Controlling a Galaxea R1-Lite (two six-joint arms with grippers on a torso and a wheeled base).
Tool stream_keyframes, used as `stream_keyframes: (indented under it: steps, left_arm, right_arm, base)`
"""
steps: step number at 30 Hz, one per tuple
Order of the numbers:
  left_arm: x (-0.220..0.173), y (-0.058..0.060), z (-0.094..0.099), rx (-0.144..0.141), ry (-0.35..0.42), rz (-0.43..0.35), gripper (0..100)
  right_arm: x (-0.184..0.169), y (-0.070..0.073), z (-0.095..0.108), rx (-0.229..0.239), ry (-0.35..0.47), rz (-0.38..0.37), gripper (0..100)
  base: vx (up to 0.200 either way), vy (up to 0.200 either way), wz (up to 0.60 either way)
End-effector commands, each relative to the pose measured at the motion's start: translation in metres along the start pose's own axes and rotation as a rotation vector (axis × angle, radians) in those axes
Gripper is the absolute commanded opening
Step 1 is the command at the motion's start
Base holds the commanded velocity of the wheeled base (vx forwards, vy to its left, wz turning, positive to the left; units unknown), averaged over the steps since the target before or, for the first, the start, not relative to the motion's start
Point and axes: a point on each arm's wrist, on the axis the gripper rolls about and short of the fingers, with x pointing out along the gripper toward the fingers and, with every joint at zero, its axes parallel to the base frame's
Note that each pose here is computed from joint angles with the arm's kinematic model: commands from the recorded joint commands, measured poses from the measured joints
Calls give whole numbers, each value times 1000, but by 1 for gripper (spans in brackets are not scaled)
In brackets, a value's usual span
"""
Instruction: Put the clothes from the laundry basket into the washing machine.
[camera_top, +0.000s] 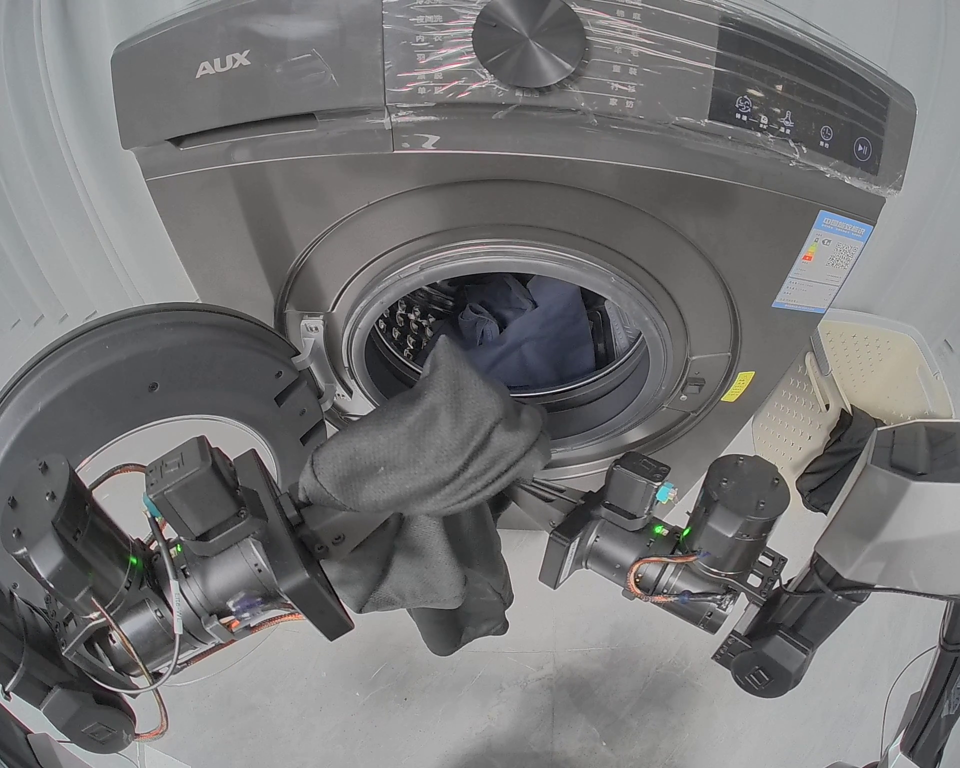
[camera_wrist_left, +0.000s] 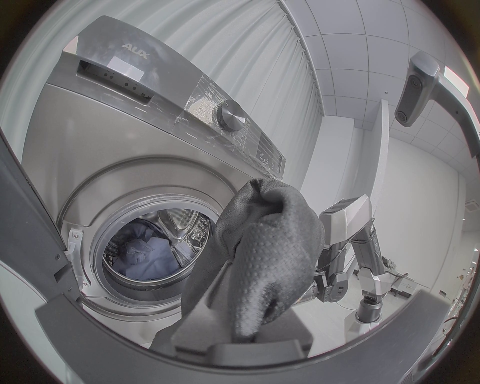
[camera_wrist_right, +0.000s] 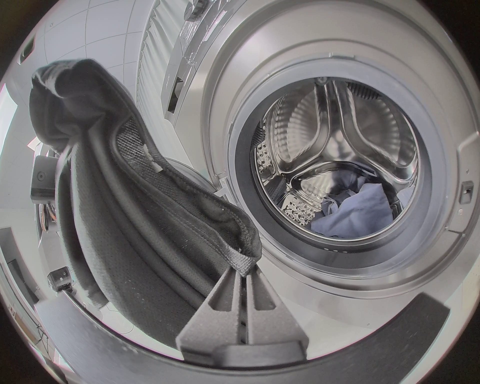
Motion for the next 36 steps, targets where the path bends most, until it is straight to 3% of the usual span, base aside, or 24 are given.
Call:
stream_keyframes:
  steps: [1,7,9,14,23,24,31,36]
  left_arm:
    - [0,5,2,7,-7,24,0]
    - [2,10,6,-5,-27,40,0]
    - [4,11,9,0,-42,45,0]
    - [9,14,15,14,-73,55,0]
    - [11,15,19,26,-90,52,0]
    - [11,14,19,25,-90,50,0]
    - [8,11,18,25,-82,33,0]
    - [8,11,18,25,-82,33,0]
  right_arm:
    - [-21,0,17,-6,-21,-33,0]
    - [-41,5,18,-6,10,-57,0]
    - [-51,9,7,-10,72,-53,0]
    - [-53,14,-4,-10,117,-35,0]
    - [-29,16,-2,-9,65,-17,0]
    - [-28,16,-2,-10,61,-15,100]
    - [-17,13,1,-16,34,-19,100]
    - [-4,0,1,-24,14,-48,100]
  base:
    - [0,0,0]
    - [0,0,0]
    - [0,0,0]
    - [0,0,0]
    - [0,0,0]
    - [0,0,0]
    - [0,0,0]
    - [0,0,0]
